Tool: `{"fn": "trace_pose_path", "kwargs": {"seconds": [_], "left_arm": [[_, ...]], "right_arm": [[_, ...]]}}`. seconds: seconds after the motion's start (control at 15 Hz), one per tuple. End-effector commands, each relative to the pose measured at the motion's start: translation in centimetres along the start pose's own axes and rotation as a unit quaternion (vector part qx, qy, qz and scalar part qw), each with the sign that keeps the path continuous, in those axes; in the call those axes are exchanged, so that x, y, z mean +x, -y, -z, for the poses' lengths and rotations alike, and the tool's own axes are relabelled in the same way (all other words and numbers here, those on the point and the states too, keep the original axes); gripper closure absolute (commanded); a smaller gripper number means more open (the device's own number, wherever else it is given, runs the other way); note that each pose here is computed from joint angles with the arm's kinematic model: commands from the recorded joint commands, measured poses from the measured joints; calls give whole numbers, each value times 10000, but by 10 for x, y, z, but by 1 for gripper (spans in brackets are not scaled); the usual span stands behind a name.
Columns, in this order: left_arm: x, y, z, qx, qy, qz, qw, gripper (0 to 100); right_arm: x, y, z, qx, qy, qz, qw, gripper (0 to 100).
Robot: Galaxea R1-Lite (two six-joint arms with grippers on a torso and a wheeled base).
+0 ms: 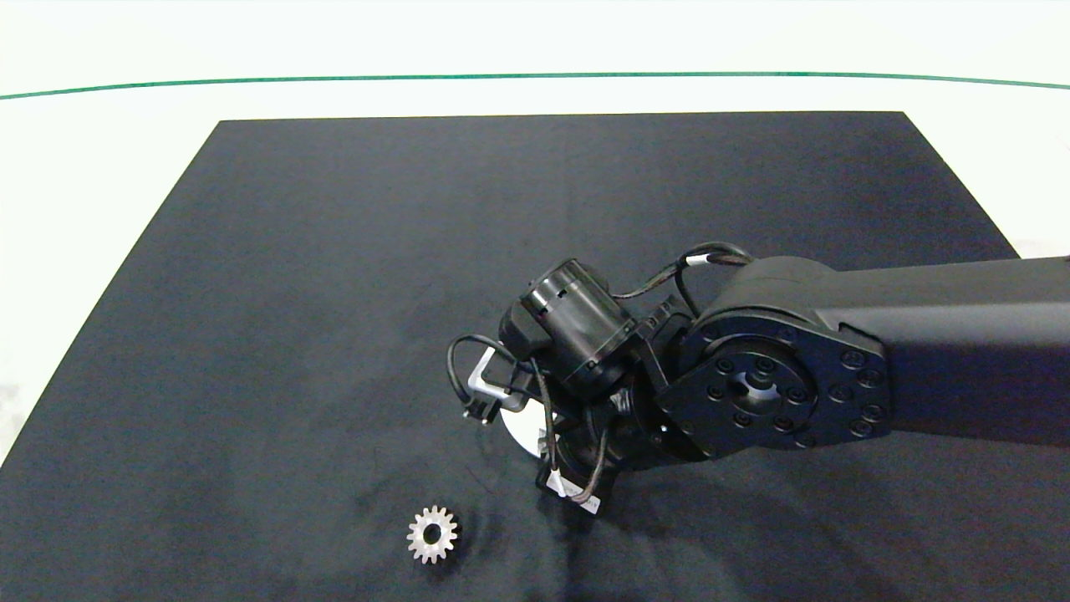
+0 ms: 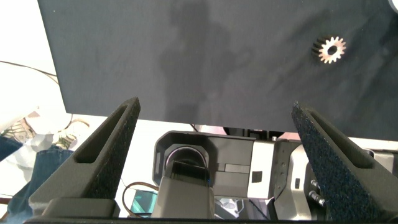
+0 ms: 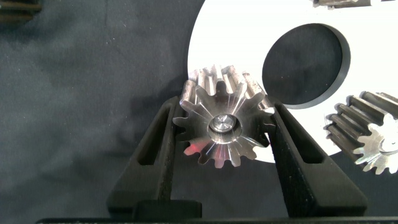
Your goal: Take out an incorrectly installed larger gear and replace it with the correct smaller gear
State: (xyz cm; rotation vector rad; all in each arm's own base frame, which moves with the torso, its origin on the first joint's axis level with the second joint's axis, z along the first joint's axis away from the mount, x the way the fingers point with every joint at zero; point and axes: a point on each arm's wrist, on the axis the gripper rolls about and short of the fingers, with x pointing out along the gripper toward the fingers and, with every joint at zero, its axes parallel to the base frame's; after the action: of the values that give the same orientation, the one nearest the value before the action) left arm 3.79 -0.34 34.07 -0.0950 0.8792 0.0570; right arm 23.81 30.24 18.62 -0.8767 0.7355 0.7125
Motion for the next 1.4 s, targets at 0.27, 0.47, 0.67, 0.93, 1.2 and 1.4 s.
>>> {"fn": "trace_pose_path", "kwargs": {"seconds": [0.27,0.47,0.67,0.93,1.2,1.4], "left_arm": [[-2,-1,2,-6,-9,-6,10000,0],[-2,-1,2,0,-9,-1,10000,0],[-2,-1,2,7,-8,-9,10000,0],[-2,-1,2,-7,0,-12,10000,0],[-2,-1,3,-1,0,-7,10000,0],[-3,-1,3,-2,22,-7,10000,0]], "right_arm": [[-15,0,0,3,159,17,9999,88],[-23,2,0,22,238,39,9997,94],[-53,5,3,27,531,99,9985,100],[-76,7,27,117,509,102,9986,100],[-84,13,80,340,-4,212,9992,100],[-81,19,116,629,-425,253,9968,100]]}}
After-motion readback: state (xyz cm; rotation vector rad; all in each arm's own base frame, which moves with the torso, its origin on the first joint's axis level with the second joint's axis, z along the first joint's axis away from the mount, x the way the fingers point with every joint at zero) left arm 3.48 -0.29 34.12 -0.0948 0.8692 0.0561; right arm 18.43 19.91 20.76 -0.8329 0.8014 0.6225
